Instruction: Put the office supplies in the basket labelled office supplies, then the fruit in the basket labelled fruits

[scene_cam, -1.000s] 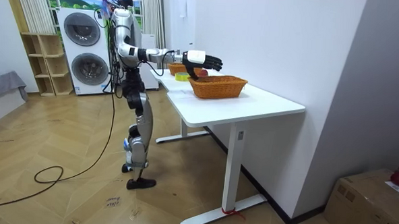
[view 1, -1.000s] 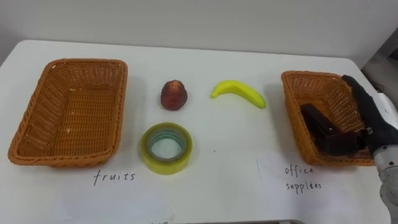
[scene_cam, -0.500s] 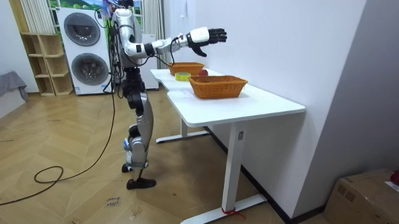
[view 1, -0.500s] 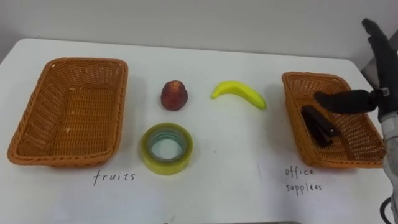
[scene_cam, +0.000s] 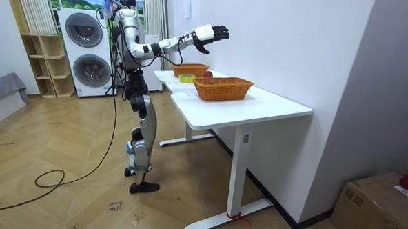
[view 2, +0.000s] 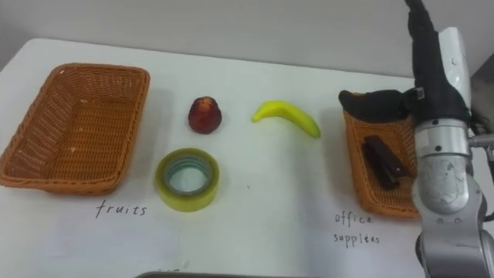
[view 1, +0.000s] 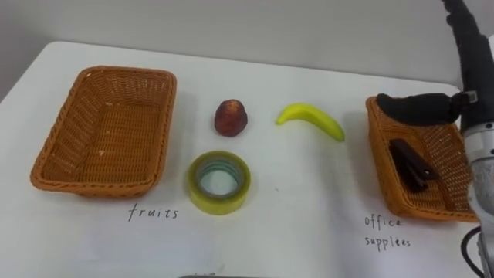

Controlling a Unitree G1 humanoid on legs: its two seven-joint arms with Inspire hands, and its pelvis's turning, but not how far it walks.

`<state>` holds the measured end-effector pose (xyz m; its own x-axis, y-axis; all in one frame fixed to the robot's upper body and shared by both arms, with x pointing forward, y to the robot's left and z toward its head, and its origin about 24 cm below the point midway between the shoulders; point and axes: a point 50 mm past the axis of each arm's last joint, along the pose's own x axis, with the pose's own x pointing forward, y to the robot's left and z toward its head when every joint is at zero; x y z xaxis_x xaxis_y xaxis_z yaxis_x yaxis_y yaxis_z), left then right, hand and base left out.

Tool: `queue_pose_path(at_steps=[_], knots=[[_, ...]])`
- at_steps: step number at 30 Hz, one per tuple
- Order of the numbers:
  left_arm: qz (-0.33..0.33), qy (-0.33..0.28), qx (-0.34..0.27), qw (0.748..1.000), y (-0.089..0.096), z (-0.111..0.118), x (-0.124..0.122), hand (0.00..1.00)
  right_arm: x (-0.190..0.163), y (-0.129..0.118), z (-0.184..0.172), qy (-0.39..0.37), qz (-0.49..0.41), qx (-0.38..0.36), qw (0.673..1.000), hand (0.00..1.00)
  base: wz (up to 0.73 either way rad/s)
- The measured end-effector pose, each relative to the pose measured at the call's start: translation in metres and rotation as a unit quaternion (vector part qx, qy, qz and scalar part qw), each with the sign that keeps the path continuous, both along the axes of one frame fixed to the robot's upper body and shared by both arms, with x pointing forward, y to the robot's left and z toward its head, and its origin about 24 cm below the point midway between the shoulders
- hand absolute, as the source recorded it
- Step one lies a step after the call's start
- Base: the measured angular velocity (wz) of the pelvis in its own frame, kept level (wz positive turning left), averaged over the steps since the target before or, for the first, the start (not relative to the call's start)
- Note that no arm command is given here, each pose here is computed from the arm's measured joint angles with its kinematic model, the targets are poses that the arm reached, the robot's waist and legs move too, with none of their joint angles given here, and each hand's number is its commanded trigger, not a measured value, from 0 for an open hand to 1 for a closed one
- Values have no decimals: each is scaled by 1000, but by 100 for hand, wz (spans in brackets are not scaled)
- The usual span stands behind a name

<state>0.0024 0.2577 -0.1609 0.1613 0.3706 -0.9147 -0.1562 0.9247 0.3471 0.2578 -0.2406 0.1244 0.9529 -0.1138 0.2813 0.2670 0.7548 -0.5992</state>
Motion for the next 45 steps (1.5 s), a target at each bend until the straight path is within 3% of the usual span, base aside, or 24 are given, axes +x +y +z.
queue_pose_path(at_steps=[11, 27, 35, 45], knots=[[-9, 24, -5, 1000, -2, -2, -1, 0, 3, 20, -10, 21, 50, 42, 998, 0, 2], [-13, 5, -8, 1000, -4, -2, 13, 0, 4, 68, -31, 88, 158, 80, 980, 0, 0], [-30, -8, 0, 1000, -7, -1, 23, 0, 9, 87, -30, 112, 207, 36, 971, 0, 3], [-33, -14, 11, 999, -8, 0, 29, 0, 10, 91, -30, 118, 205, 16, 972, 0, 5]])
